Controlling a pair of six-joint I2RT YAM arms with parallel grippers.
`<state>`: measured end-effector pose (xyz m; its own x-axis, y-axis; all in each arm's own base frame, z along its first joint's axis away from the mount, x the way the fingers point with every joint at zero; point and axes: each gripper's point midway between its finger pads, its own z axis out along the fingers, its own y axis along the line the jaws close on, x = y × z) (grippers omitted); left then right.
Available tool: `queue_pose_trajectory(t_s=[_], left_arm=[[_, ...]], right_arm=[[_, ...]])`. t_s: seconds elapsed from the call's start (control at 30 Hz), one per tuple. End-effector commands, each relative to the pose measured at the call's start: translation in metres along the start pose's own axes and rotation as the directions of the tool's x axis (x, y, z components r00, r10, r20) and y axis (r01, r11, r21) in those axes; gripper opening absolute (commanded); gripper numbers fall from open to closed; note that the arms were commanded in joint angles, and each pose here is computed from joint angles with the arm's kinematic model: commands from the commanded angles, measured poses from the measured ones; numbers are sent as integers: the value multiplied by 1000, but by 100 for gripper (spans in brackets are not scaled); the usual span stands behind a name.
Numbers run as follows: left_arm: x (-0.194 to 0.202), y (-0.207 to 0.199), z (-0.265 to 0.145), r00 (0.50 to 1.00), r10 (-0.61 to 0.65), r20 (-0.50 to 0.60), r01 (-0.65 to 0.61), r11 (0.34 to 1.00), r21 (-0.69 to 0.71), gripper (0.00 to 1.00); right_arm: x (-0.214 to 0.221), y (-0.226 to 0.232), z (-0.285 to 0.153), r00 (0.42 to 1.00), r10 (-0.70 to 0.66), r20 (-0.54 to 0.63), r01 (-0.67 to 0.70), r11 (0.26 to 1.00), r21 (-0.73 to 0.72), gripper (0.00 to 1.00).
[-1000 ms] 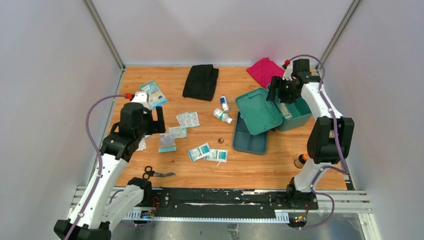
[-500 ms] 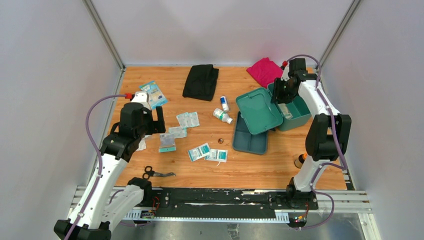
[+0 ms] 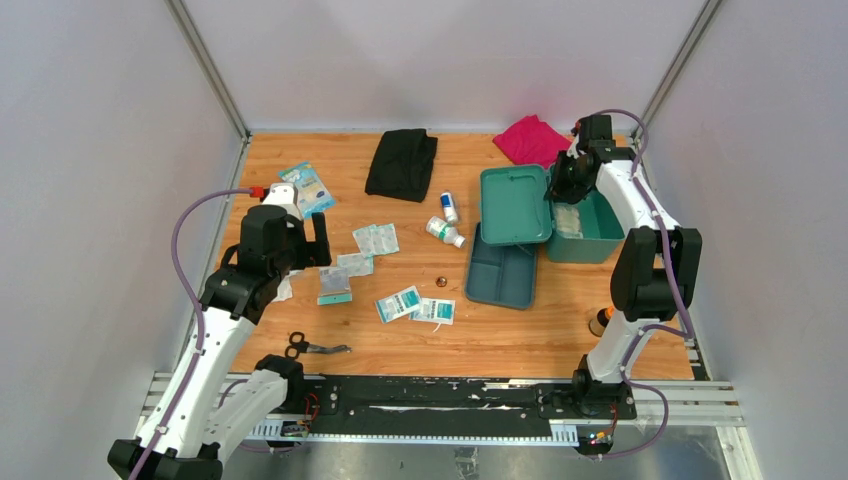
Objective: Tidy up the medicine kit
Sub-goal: Adjust the medicine box at the center of the board.
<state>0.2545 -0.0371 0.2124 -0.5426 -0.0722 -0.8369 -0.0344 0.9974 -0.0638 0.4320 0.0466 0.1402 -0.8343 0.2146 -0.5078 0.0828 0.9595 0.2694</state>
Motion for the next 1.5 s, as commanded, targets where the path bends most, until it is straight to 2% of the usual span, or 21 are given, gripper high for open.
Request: queue_pose_trajectory(t_s=[0.0, 0.27, 0.63, 0.87, 0.97, 1.23, 1.37, 1.47], left_arm=[[2, 2, 1, 1000, 11, -4, -11, 1000, 0, 100], [2, 2, 1, 1000, 11, -4, -11, 1000, 0, 100], [2, 2, 1, 1000, 11, -3, -11, 1000, 0, 100], [2, 2, 1, 1000, 11, -4, -11, 1000, 0, 100], [2, 2, 1, 1000, 11, -3, -11, 1000, 0, 100], [2, 2, 1, 1000, 11, -3, -11, 1000, 0, 100], [1, 2, 1, 1000, 10, 1, -10, 1000, -1, 100], [1, 3, 0, 1000, 10, 3, -10, 1000, -4, 100]], right_arm=[[-19, 11, 3, 987, 152, 58, -150, 988, -37, 24], [-29, 23, 16, 953, 293, 71, -286, 953, -97, 19], [-15, 59, 31, 966, 258, 12, -252, 952, -172, 18], [-14, 79, 32, 971, 240, 24, -230, 952, -200, 18], [-16, 75, 30, 973, 228, 43, -217, 959, -181, 24], [-33, 46, -14, 975, 109, 193, -106, 994, -26, 52], [-39, 41, -49, 962, 46, 268, -50, 999, 9, 59], [-36, 49, -69, 957, 3, 291, 6, 1000, -28, 60]])
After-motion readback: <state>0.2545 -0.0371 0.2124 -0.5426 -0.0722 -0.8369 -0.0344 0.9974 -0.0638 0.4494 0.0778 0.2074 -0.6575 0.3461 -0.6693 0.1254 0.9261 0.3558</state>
